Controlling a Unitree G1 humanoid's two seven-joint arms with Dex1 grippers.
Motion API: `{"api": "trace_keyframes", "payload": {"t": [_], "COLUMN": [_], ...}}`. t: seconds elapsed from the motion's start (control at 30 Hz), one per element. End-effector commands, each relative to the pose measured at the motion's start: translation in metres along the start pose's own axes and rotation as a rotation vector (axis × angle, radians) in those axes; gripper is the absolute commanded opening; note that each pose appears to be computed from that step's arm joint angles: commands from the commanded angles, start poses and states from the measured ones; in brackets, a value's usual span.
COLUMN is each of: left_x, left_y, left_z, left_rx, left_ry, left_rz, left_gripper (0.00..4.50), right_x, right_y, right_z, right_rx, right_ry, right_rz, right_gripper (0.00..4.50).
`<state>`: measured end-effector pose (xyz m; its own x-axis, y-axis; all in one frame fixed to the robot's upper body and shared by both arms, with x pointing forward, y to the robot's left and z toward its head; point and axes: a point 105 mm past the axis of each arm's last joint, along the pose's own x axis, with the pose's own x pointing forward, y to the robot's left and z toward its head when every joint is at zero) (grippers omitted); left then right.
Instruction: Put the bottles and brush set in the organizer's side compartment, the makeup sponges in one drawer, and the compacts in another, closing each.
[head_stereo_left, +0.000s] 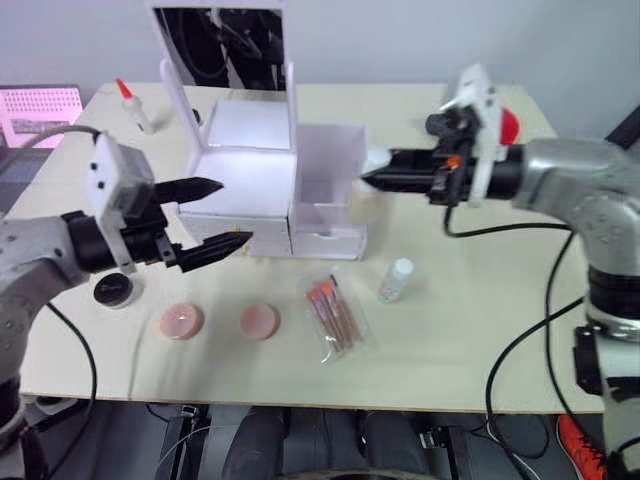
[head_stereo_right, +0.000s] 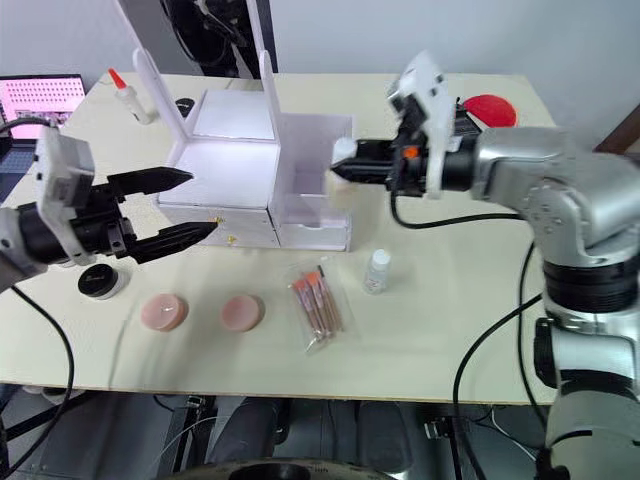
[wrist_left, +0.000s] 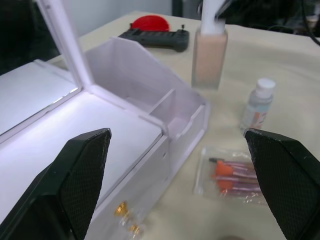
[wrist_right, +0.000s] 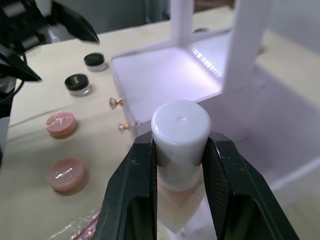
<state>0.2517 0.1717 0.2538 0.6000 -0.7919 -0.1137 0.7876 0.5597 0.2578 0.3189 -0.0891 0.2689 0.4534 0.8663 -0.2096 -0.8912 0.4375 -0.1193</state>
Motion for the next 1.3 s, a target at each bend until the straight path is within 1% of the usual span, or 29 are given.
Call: {"api": "trace_keyframes", "payload": {"t": [0.03, 0.1, 0.2, 0.5, 0.7, 0.87, 0.93, 1.0, 1.07, 1.13, 1.2, 1.27, 1.3], "left_x": [-0.006, -0.006, -0.003, 0.003, 0.01, 0.016, 0.017, 0.017, 0.017, 0.018, 0.018, 0.019, 0.019], "left_y": [-0.005, -0.006, -0.005, -0.006, -0.006, -0.007, -0.006, -0.008, -0.008, -0.008, -0.007, -0.008, -0.008], "left_z": [0.01, 0.01, 0.01, 0.01, 0.012, 0.012, 0.013, 0.012, 0.012, 0.012, 0.013, 0.012, 0.011], "left_rx": [0.053, 0.054, 0.054, 0.057, 0.062, 0.066, 0.065, 0.06, 0.055, 0.055, 0.055, 0.048, 0.042], "left_ry": [-0.024, -0.028, -0.033, -0.03, -0.029, -0.028, -0.03, -0.023, -0.022, -0.021, -0.021, -0.022, -0.023], "left_rz": [0.021, 0.024, 0.025, -0.015, -0.044, -0.068, -0.075, -0.092, -0.1, -0.104, -0.107, -0.118, -0.124], "left_gripper": [4.5, 4.5, 4.5, 4.5, 4.5, 4.5, 4.5, 4.5, 4.5, 4.5, 4.5, 4.5, 4.5], "right_x": [0.012, 0.021, 0.027, 0.033, 0.041, 0.042, 0.042, 0.04, 0.036, 0.029, 0.023, 0.014, 0.007], "right_y": [-0.013, -0.012, -0.011, -0.015, -0.01, -0.008, -0.007, -0.005, -0.005, -0.006, -0.005, 0.008, 0.012], "right_z": [0.008, 0.002, -0.004, -0.031, -0.046, -0.052, -0.052, -0.05, -0.044, -0.035, -0.026, -0.013, -0.011], "right_rx": [-0.018, -0.005, 0.005, -0.03, -0.022, -0.028, -0.009, -0.01, -0.01, -0.015, -0.016, -0.052, -0.079], "right_ry": [-0.032, -0.034, -0.034, 0.034, 0.049, 0.06, 0.061, 0.057, 0.046, 0.028, 0.003, -0.071, -0.08], "right_rz": [-0.144, -0.177, -0.21, -0.296, -0.295, -0.295, -0.279, -0.272, -0.26, -0.245, -0.219, -0.091, -0.043], "right_gripper": [0.74, 0.74, 0.74, 0.74, 0.74, 0.74, 1.8, 2.61, 3.63, 4.46, 4.46, 4.46, 4.46]}}
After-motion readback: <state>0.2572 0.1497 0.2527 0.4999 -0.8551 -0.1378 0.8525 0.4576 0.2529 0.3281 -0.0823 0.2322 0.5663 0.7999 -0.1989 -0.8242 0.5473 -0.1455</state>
